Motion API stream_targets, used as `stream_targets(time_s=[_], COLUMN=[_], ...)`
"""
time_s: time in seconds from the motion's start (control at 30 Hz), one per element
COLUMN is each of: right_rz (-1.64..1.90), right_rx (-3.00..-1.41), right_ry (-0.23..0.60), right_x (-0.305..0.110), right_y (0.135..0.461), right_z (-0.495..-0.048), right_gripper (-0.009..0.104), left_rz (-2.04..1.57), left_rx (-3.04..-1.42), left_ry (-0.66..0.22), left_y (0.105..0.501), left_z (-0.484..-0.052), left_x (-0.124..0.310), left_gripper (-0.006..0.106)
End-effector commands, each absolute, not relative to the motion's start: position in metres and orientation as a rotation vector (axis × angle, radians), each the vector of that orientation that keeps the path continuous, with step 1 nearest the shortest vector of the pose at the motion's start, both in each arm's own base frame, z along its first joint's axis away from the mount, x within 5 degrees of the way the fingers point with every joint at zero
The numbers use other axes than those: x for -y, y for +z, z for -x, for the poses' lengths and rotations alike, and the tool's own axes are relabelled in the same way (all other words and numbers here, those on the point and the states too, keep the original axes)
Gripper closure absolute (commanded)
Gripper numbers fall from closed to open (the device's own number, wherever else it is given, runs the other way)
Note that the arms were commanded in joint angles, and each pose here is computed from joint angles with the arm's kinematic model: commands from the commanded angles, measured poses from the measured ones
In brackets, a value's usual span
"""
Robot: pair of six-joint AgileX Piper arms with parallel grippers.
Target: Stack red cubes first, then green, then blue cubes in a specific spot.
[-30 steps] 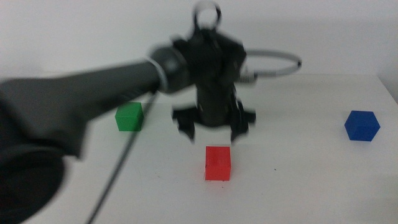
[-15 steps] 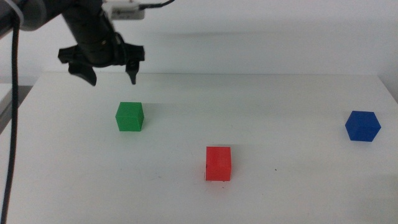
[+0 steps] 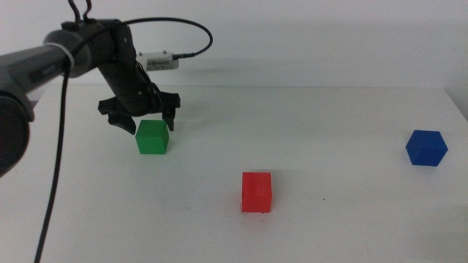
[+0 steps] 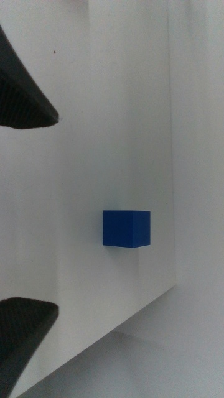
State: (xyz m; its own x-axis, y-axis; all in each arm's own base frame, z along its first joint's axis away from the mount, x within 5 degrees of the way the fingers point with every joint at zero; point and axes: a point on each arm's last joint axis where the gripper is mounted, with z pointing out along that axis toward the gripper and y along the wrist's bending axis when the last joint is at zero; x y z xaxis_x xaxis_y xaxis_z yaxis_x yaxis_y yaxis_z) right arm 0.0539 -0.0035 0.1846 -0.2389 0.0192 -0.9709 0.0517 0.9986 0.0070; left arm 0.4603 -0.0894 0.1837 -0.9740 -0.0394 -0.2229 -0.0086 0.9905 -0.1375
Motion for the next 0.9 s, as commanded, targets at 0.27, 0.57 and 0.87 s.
stream_targets(time_s=[0.27,0.57,0.87], right_rz=[-0.047,-0.047,-0.047], right_rx=[-1.796,-1.796,-1.796], right_ry=[-0.039,-0.039,-0.039], right_x=[0.004,0.004,0.004], right_y=[0.185,0.185,0.185], right_z=[-0.054,-0.054,-0.054], right_gripper=[0.008,0.008,0.008], left_rz=[0.011,0.167,0.009], left_rx=[-2.928,-2.83,-2.776], left_ry=[-0.199,-0.222,-0.187], left_y=[0.164,0.245,0.279], left_z=[-0.465,-0.389,-0.311], left_x=[0.089,0.117,0.248], left_gripper=[0.032,0.085,0.085])
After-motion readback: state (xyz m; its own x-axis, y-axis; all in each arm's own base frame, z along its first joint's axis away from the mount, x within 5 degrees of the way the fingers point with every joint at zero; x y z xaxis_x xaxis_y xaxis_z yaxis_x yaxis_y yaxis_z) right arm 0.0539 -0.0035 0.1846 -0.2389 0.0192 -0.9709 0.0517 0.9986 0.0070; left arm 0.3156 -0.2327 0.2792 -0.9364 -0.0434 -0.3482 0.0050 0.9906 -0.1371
